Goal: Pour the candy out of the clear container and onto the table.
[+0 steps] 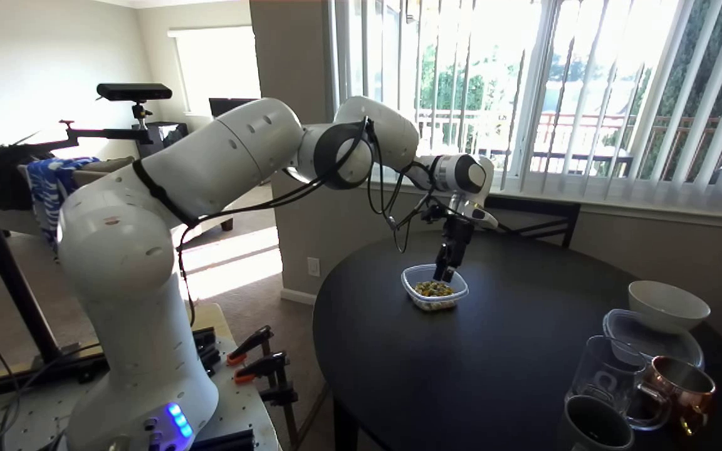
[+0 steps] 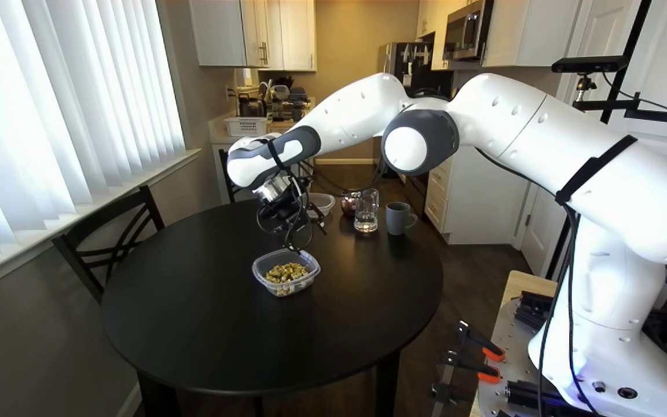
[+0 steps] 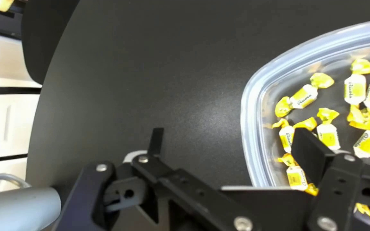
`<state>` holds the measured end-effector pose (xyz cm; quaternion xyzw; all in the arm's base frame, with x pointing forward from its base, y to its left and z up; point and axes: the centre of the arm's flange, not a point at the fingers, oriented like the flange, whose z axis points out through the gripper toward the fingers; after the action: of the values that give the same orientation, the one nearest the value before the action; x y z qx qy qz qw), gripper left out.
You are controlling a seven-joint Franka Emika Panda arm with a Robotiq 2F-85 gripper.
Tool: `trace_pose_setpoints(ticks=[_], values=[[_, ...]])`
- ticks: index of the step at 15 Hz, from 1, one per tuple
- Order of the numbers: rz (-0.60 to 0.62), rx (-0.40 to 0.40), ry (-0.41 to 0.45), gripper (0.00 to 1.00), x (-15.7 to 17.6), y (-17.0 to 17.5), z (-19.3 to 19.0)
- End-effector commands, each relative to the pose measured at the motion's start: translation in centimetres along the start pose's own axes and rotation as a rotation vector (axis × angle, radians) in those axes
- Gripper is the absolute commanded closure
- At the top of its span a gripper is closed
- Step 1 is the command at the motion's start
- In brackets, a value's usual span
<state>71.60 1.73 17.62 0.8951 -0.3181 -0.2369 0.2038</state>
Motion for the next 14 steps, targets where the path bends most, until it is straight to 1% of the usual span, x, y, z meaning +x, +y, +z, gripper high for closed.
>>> trace_pose_setpoints(ticks=[1, 5, 7, 9, 11, 14], values=[[-0.104, -0.105, 0.085, 0.0, 0.0, -0.6, 0.6], [-0.277, -0.162, 0.187, 0.0, 0.1, -1.2, 2.2], [-0.356, -0.162, 0.26, 0.0, 0.6, -1.0, 3.4], [-0.436, -0.127, 0.339, 0.0, 1.7, -0.8, 4.7], [-0.507, -0.065, 0.412, 0.0, 2.7, -0.5, 6.2], [-0.604, 0.022, 0.491, 0.0, 3.8, -0.1, 8.0]])
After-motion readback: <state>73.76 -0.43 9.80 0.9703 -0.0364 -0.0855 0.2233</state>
